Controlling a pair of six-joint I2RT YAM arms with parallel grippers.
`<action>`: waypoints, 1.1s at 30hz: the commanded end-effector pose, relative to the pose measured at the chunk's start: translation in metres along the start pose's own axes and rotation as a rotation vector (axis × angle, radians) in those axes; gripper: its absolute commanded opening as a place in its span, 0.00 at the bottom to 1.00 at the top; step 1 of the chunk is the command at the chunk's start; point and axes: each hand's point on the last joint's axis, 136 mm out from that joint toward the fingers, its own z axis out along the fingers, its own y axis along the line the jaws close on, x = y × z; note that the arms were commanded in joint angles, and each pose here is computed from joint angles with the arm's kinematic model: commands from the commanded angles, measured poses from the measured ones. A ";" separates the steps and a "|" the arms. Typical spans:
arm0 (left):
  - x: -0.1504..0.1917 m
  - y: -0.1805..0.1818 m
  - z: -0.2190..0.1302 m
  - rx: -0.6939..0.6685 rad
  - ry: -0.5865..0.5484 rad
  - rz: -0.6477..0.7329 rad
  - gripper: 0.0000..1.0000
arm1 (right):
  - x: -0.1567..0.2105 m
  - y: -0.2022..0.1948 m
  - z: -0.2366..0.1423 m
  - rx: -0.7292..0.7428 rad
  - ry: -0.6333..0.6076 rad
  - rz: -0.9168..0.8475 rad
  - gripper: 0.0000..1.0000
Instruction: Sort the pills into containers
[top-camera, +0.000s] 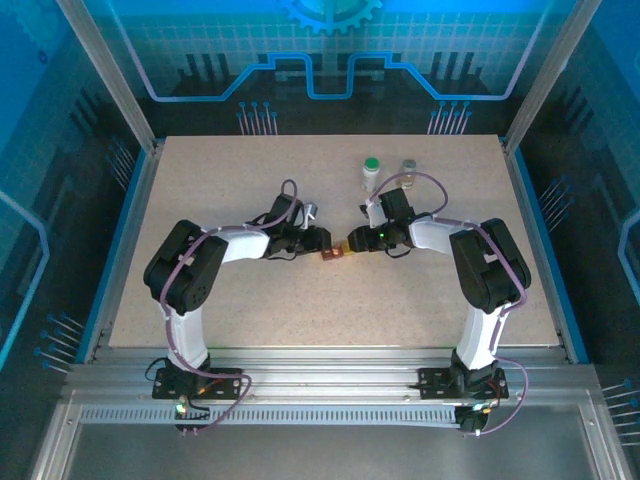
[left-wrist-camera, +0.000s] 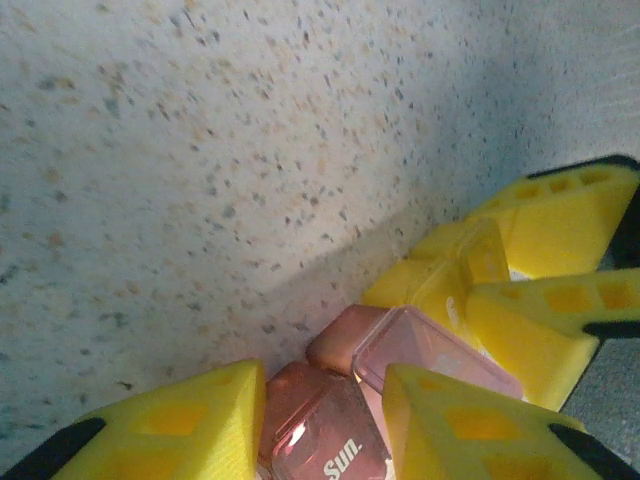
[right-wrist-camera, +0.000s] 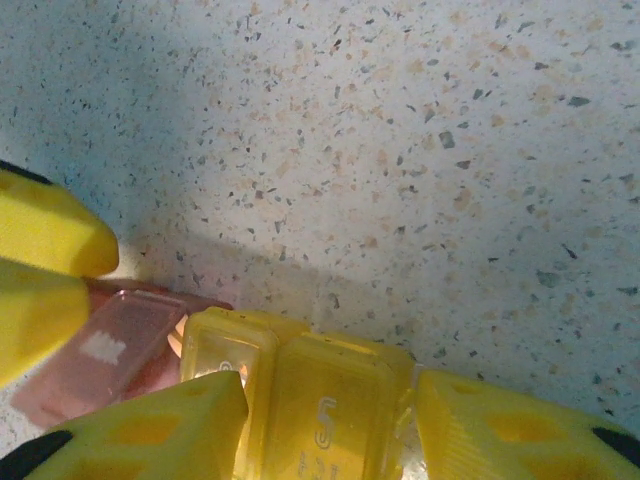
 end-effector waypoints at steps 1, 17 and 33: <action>0.013 -0.015 0.007 0.009 0.042 0.064 0.38 | 0.009 -0.001 0.003 0.003 0.043 0.005 0.52; 0.025 -0.010 0.019 -0.037 0.062 0.057 0.35 | -0.005 0.012 -0.049 0.041 -0.092 0.065 0.57; 0.040 -0.017 0.031 -0.019 0.085 0.040 0.28 | 0.029 0.032 0.014 -0.208 -0.047 0.316 0.34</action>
